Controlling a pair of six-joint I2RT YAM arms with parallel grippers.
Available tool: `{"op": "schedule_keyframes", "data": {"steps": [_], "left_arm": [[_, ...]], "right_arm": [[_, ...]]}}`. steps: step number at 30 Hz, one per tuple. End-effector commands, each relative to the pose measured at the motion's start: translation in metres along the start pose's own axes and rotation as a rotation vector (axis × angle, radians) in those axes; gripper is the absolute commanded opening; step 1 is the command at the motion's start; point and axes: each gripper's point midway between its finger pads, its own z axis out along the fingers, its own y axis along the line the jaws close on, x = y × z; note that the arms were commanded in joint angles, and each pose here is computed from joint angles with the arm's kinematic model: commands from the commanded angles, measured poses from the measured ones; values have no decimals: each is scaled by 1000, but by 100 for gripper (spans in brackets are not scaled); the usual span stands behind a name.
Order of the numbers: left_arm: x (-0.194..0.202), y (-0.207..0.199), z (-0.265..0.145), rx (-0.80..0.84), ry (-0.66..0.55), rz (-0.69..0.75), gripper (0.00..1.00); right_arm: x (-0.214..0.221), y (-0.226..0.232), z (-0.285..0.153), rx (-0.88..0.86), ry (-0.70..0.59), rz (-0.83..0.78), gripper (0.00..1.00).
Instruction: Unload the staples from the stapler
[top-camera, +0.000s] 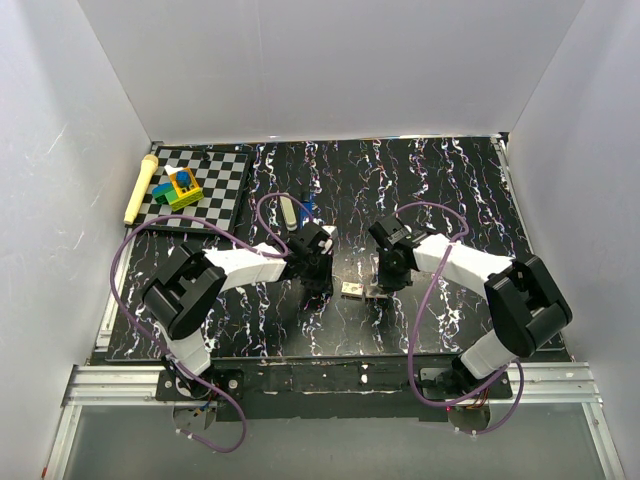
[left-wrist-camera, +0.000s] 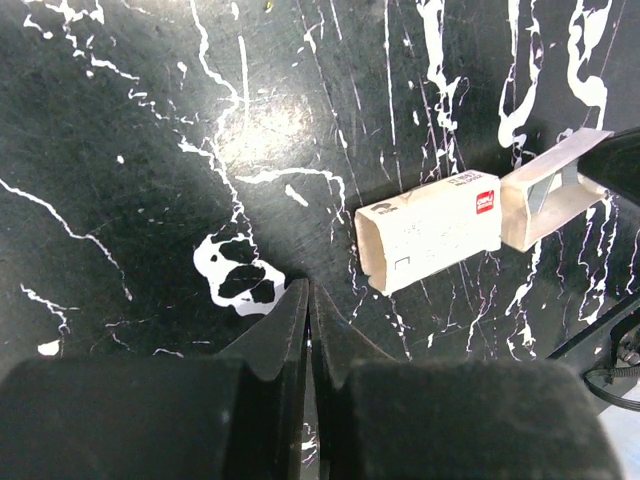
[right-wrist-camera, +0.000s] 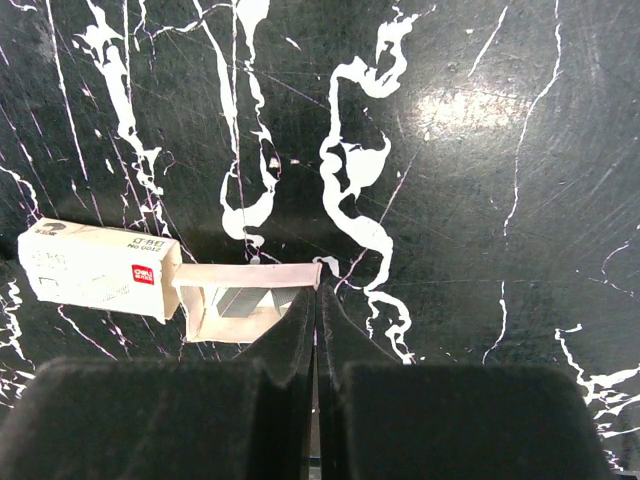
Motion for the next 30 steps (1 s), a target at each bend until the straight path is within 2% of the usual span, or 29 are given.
{"op": "schedule_keyframes", "data": {"steps": [1,30], "left_arm": [[-11,-11,2,24,-21,12,0],[-10,-15,5,36,-15,30,0]], "right_arm": [[-8,6,-5,-3,-15,1,1],[-12,18,2,-17,12,-17,1]]}}
